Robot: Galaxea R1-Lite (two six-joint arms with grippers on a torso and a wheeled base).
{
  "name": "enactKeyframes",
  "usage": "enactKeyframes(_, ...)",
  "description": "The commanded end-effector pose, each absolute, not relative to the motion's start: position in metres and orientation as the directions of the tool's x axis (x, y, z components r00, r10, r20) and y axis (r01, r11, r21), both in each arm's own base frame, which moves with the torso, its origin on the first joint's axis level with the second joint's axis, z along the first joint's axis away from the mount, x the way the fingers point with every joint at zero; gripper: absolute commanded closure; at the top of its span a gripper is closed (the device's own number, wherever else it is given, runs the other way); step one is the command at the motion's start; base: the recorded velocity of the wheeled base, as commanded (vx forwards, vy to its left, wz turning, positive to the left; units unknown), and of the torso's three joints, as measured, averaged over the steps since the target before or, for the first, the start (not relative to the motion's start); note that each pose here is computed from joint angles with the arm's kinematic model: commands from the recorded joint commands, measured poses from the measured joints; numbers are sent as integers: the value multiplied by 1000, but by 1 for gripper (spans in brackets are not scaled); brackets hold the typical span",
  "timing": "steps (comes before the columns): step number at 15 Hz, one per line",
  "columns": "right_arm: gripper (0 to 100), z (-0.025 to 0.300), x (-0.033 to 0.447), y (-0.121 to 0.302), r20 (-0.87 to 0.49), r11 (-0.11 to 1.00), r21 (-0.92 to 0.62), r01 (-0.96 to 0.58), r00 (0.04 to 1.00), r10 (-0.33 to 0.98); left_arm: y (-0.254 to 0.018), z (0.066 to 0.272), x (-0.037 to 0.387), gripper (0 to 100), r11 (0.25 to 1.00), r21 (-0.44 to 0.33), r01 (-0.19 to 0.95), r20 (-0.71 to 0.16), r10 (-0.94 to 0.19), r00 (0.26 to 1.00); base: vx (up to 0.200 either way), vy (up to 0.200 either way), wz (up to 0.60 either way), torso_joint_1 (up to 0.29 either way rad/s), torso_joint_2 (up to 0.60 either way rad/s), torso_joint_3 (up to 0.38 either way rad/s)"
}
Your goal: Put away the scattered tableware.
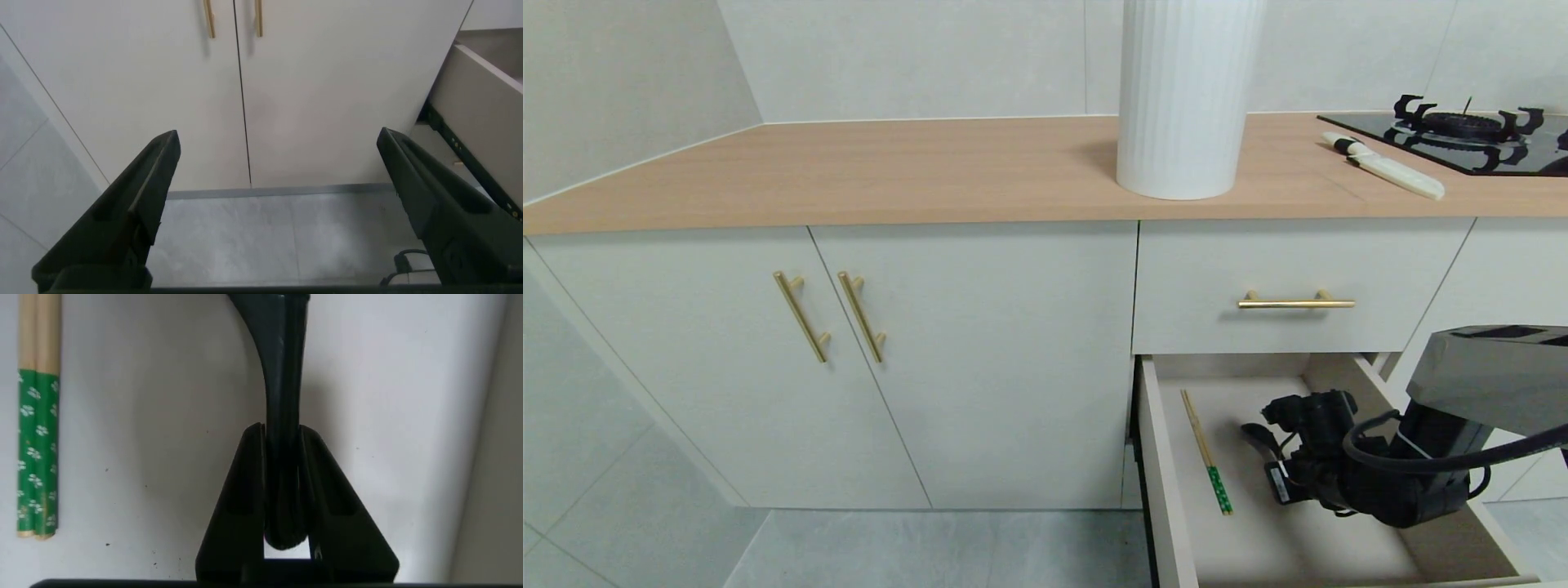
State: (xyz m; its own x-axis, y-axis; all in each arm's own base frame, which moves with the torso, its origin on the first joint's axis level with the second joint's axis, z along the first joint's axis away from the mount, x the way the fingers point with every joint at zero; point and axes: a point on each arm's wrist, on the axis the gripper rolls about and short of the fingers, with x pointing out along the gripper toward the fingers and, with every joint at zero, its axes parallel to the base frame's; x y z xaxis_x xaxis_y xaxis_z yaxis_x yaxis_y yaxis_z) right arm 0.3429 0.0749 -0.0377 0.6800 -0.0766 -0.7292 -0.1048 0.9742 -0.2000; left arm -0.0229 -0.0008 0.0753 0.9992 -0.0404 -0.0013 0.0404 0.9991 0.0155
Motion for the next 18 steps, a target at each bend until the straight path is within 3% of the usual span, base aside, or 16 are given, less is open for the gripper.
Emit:
enactKeyframes(1,100,-39,343,75,-731,974,-202,-105,678,-78,-1,75,-23,0,999,15,40,-2,-40,999,0,0,0,0,0,0)
enactKeyframes(2,100,-38,343,74,-730,974,-202,-103,679,-79,-1,75,-23,0,999,15,40,-2,-40,999,0,0,0,0,0,0)
enactKeyframes(3,0,-38,343,74,-731,974,-202,-103,678,-80,-1,75,-23,0,999,15,40,-2,-40,999,0,0,0,0,0,0)
enactKeyframes(12,0,-30,341,74,-719,975,-198,-101,691,-75,-1,75,-23,0,999,15,40,0,-40,999,0,0,0,0,0,0)
enactKeyframes(14,0,-14,339,74,-698,977,-192,-92,712,-70,-1,75,-23,0,999,15,40,-2,-40,999,0,0,0,0,0,0)
enactKeyframes(18,0,65,303,74,-687,988,-136,-75,726,-39,-1,75,-23,0,999,15,40,0,-40,999,0,0,0,0,0,0)
